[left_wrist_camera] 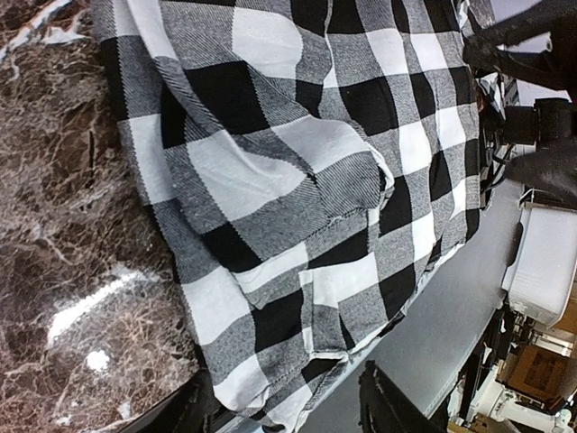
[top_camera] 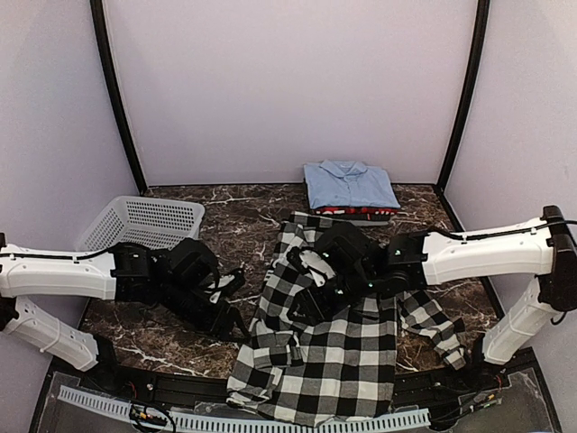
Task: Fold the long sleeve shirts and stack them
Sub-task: Fold the flattened shirt at the center of the board, then pick up the sleeve from the 1/3-folded shirt.
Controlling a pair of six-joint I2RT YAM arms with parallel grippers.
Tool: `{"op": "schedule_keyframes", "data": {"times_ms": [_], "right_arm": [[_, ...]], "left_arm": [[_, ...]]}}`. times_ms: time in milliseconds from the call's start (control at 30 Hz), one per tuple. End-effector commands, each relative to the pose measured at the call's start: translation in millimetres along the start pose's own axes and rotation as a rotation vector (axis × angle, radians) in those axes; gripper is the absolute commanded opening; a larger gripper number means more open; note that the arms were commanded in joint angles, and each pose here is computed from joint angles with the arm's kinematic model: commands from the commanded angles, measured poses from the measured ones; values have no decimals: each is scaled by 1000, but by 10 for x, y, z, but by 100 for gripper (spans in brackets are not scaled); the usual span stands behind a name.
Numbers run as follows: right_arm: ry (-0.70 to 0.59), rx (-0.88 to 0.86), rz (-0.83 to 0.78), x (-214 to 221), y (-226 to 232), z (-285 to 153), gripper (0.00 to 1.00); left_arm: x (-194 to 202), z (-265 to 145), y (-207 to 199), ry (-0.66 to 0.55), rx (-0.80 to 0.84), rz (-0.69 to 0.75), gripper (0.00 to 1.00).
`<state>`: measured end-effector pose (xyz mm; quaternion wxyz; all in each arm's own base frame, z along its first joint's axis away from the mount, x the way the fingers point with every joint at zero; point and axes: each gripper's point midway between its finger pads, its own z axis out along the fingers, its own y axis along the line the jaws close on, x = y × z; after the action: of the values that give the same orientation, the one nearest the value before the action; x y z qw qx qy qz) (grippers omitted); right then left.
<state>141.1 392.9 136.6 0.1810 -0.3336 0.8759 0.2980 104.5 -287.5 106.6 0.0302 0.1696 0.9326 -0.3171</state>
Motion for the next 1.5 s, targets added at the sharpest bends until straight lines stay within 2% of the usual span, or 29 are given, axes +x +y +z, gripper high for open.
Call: {"op": "schedule_keyframes", "data": {"times_ms": [0, 233, 400, 533, 767, 1033, 1167, 1367, 1467], "right_arm": [[-122, 108, 103, -186, -415, -110, 55], [-226, 208, 186, -334, -869, -103, 53], [-264, 215, 251, -385, -1118, -92, 50], [-271, 221, 253, -388, -1152, -75, 50], [-275, 228, 254, -353, -1185, -70, 49], [-288, 243, 252, -332, -1213, -116, 49], [-295, 240, 249, -342, -1208, -127, 49], [-293, 259, 236, -331, -1242, -121, 49], [-285, 279, 223, -318, -1277, -108, 50]], "left_arm": [[56, 154, -42, 47, 49, 35, 53], [229, 516, -9, 141, 14, 35, 48], [245, 640, 182, 147, -70, -8, 43], [245, 647, 311, 136, -134, -37, 45], [205, 681, 209, 130, -113, -32, 45], [175, 770, 37, 149, -109, 2, 38], [165, 783, 32, 150, -116, -5, 29], [68, 681, -63, 117, -118, 11, 2], [36, 541, -197, 114, -97, 29, 0]]}}
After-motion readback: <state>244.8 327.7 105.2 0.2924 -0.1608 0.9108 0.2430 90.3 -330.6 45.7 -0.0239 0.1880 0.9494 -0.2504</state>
